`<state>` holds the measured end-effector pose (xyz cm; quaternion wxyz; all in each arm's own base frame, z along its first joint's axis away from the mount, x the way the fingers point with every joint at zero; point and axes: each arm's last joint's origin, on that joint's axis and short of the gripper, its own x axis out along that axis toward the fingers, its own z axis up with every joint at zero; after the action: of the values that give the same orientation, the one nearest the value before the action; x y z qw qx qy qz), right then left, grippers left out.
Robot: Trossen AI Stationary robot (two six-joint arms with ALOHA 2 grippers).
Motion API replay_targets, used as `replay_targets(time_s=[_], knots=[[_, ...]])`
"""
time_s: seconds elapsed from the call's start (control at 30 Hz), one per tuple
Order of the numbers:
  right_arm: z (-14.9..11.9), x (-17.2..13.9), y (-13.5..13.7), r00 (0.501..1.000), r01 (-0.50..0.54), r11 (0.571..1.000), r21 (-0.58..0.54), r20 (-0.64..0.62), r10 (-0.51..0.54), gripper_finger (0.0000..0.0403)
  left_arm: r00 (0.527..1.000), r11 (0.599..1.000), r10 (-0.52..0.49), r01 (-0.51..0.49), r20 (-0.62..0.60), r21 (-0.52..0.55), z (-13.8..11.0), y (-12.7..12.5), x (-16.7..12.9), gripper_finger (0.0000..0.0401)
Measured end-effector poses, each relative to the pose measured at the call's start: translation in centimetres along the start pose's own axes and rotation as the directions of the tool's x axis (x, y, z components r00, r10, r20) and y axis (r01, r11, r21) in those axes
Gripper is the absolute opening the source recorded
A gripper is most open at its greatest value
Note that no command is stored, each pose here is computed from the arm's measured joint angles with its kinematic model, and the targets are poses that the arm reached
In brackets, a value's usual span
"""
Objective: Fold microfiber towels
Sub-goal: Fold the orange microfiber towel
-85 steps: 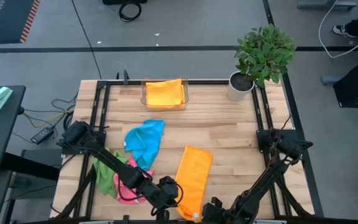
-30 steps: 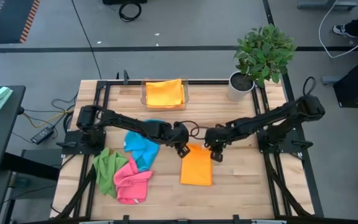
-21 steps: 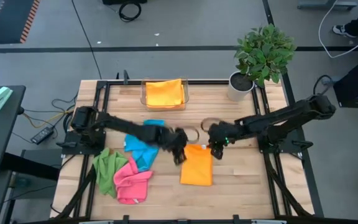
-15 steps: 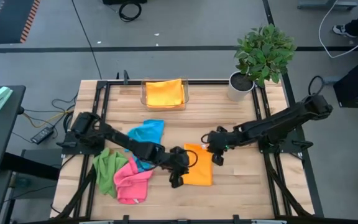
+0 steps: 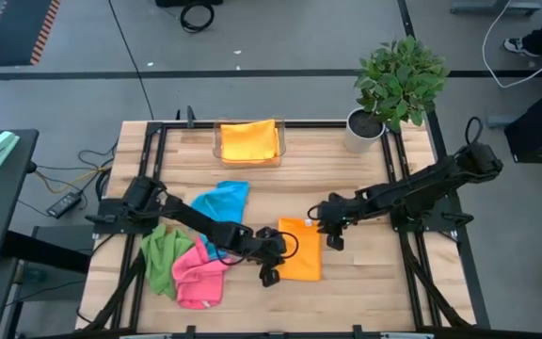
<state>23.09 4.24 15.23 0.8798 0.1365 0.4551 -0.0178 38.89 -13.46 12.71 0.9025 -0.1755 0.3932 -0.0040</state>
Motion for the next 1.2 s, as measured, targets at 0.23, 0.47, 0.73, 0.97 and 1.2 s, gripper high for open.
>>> replay_targets(time_s=[0.23,0.47,0.73,0.97,1.2], knots=[[0.2,0.0,-0.6,0.999,0.041,0.999,-0.017,0.011,-0.04,0.0117,1.0,1.0,-0.006,0.006,0.008,-0.002,0.1,-0.1,0.1,0.0012],[0.2,0.1,-0.8,1.0,0.011,1.0,-0.014,0.016,-0.011,0.0115,1.0,1.0,-0.005,0.005,0.006,-0.005,0.1,0.0,0.1,0.0018],[-1.7,0.8,-1.6,1.0,0.003,0.999,0.042,0.008,-0.004,0.0115,1.0,1.0,-0.004,0.004,0.007,-0.005,0.1,0.0,0.1,0.0006],[-1.4,0.8,-1.5,0.999,-0.013,0.999,0.041,0.045,0.011,0.0115,1.0,1.0,0.003,-0.003,0.009,-0.011,0.3,0.4,0.1,0.002],[-1.5,0.8,-1.6,1.0,-0.005,0.998,0.064,0.031,0.003,0.006,1.0,1.0,0.003,-0.003,0.009,-0.011,0.3,0.4,0.1,0.0011]])
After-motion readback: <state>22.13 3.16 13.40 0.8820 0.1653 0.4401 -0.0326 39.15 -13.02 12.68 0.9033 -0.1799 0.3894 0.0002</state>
